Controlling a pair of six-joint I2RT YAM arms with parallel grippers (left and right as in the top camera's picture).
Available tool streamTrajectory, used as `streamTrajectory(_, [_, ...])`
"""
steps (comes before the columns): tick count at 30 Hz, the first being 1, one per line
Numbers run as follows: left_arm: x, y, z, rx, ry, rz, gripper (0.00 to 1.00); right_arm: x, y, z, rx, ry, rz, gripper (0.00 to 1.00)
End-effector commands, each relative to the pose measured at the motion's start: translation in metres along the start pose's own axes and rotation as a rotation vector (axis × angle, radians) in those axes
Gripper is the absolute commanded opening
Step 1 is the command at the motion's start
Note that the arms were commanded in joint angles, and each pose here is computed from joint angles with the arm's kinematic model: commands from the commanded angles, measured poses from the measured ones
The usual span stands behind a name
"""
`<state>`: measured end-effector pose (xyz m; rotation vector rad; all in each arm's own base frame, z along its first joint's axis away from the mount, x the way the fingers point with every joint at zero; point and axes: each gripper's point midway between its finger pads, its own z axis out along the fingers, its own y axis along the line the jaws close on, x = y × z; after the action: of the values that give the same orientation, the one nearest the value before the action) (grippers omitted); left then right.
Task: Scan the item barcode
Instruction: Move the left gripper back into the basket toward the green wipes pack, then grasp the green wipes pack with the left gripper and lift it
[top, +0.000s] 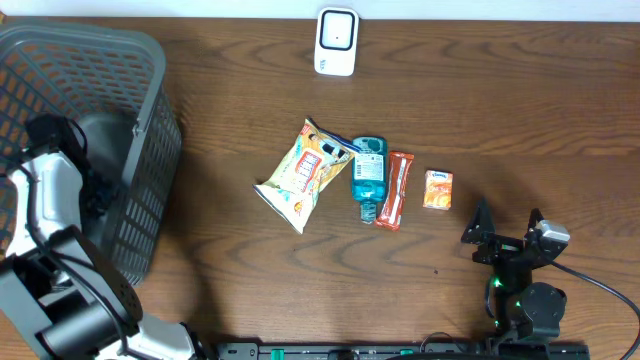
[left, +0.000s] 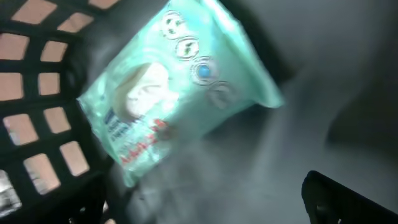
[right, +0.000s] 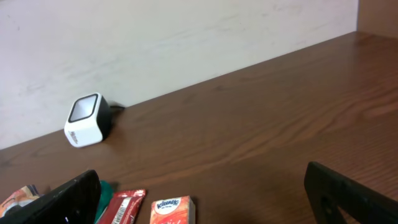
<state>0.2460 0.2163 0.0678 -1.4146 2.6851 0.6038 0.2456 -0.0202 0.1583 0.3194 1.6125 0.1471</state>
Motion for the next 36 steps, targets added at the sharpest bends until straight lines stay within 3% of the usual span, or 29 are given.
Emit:
streamTrajectory(1, [-0.002,0.023,0.007,-0.139,-0.028,0.036,0.98,0.001,0.000,0.000,-0.003,0.001,0.002,0.99])
streamTrajectory(9, [-0.013,0.025,0.016,-0.120,-0.048,-0.010,0.98,0.001,0.000,0.000,-0.003,0.001,0.002,0.99])
streamTrajectory(18, [-0.001,0.009,0.041,-0.077,0.040,0.015,1.00,0.001,0.000,0.000,-0.003,0.001,0.002,0.99])
streamTrajectory(20, [0.004,0.004,0.046,-0.063,0.069,0.023,0.84,0.001,0.000,0.000,-0.003,0.001,0.002,0.99])
streamTrajectory(23, [0.010,0.003,0.050,-0.061,0.097,0.033,0.50,0.001,0.000,0.000,-0.003,0.001,0.002,0.99])
streamTrajectory(28, [0.012,0.004,0.050,-0.065,0.105,0.037,0.31,0.001,0.000,0.000,-0.003,0.001,0.002,0.99])
streamTrajectory(29, [0.012,0.004,0.050,-0.065,0.106,0.037,0.25,0.001,0.000,0.000,-0.003,0.001,0.002,0.99])
streamTrajectory(30, [0.012,0.004,0.050,-0.066,0.107,0.037,0.12,0.001,0.000,0.000,-0.003,0.000,0.002,0.99])
streamTrajectory(31, [0.012,0.004,0.050,-0.066,0.108,0.038,0.08,0.001,0.000,0.000,-0.003,0.000,0.002,0.99])
streamTrajectory(36, [0.010,0.003,0.047,-0.056,0.099,0.008,0.07,0.001,0.001,0.000,-0.003,0.001,0.002,0.99])
